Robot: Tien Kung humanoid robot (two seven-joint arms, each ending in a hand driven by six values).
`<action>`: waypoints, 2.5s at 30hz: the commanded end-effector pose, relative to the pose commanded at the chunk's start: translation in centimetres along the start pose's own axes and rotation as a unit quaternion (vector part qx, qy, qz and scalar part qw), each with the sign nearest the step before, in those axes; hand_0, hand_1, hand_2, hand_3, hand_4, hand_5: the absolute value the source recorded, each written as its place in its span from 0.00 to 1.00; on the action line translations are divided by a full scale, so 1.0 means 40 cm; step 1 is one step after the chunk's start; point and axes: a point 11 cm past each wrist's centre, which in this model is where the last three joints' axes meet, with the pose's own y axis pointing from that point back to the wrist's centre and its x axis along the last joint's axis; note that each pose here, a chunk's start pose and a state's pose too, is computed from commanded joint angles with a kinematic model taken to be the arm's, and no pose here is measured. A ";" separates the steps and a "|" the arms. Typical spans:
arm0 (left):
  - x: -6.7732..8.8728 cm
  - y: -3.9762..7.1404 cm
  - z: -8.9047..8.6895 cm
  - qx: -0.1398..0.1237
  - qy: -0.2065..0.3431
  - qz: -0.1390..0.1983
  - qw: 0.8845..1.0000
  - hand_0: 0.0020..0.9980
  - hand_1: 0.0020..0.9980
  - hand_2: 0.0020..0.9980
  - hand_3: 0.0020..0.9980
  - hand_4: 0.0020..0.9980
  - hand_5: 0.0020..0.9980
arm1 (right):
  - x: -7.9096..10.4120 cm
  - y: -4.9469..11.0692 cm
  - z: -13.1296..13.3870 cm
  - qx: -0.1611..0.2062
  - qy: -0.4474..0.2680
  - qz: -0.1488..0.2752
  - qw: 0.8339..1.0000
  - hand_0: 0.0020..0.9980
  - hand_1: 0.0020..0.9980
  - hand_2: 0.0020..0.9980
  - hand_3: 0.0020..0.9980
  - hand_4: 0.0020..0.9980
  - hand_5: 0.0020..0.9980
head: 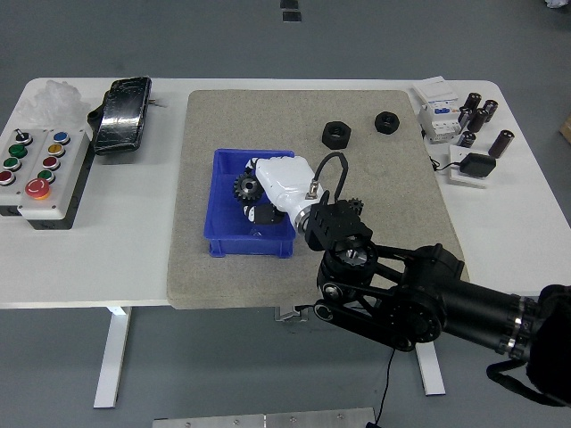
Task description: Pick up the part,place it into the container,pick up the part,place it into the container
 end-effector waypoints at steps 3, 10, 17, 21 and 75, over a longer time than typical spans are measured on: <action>0.001 0.000 0.000 0.000 0.000 0.000 1.000 0.61 0.52 0.56 0.63 0.55 0.51 | -0.006 0.000 0.006 -0.003 0.005 -0.009 1.000 0.46 0.76 0.88 0.91 0.86 0.37; 0.000 -0.001 -0.006 0.002 0.001 0.000 1.000 0.61 0.52 0.56 0.63 0.55 0.51 | 0.013 0.007 0.015 -0.006 -0.011 0.006 1.000 0.47 0.79 0.99 1.00 0.89 0.40; -0.007 -0.002 -0.013 0.002 0.002 -0.002 1.000 0.61 0.52 0.56 0.63 0.55 0.51 | 0.113 0.049 0.100 -0.033 -0.101 0.103 0.989 0.44 0.75 0.96 1.00 0.89 0.40; -0.010 -0.003 -0.024 0.006 0.003 -0.003 1.000 0.61 0.52 0.56 0.63 0.54 0.51 | 0.153 0.068 0.208 -0.079 -0.114 0.135 0.981 0.38 0.69 0.85 0.92 0.86 0.39; -0.004 -0.002 -0.016 0.003 -0.001 -0.001 1.000 0.61 0.52 0.56 0.63 0.54 0.51 | -0.004 0.019 0.294 -0.132 0.024 0.002 0.991 0.31 0.49 0.37 0.45 0.34 0.07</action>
